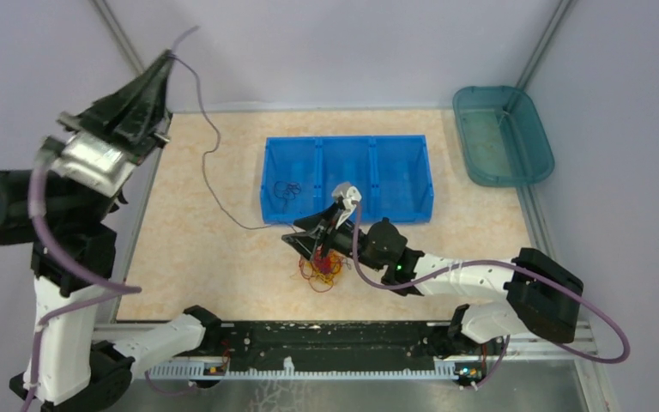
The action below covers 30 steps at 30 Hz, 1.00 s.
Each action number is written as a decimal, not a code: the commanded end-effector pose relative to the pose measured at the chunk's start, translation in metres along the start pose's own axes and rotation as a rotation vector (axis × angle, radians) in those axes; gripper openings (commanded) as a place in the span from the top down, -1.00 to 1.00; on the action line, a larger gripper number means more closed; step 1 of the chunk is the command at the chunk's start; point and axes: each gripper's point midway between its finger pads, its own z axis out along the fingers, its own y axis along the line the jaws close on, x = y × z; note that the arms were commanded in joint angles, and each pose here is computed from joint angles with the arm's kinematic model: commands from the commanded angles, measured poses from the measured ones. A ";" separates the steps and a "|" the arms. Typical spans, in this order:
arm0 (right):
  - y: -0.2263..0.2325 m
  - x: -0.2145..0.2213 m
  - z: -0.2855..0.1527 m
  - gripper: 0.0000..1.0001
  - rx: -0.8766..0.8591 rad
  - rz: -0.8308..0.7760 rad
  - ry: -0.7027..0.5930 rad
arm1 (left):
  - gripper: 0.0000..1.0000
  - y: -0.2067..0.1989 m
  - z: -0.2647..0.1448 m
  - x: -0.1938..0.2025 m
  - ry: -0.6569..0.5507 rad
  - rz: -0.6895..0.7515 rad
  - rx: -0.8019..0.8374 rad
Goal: Untangle the cables
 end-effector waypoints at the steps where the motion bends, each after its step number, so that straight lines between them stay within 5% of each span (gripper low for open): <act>1: 0.027 -0.009 0.000 -0.11 -0.109 -0.056 0.028 | 1.00 -0.034 -0.005 0.046 0.151 -0.172 0.066; 3: 0.026 -0.007 -0.002 0.08 -0.109 -0.063 0.039 | 1.00 -0.032 -0.004 0.045 0.150 -0.168 0.062; 8: 0.015 -0.012 -0.003 1.00 -0.044 -0.072 0.023 | 1.00 -0.041 -0.010 0.056 0.202 -0.197 0.082; 13: 0.013 -0.034 -0.003 1.00 0.000 -0.101 -0.013 | 1.00 -0.098 -0.053 0.103 0.391 -0.296 0.228; 16: 0.020 -0.051 0.000 1.00 -0.009 -0.098 -0.036 | 0.82 -0.157 -0.102 0.138 0.546 -0.428 0.381; 22: 0.027 -0.083 0.010 1.00 -0.009 -0.018 -0.131 | 0.07 -0.242 -0.176 0.159 0.668 -0.721 0.557; 26: 0.033 -0.103 0.015 1.00 -0.016 0.036 -0.207 | -0.22 -0.263 -0.192 0.164 0.681 -0.837 0.557; 30: 0.038 -0.114 0.022 1.00 -0.026 0.056 -0.239 | -0.77 -0.280 -0.208 0.169 0.723 -0.909 0.578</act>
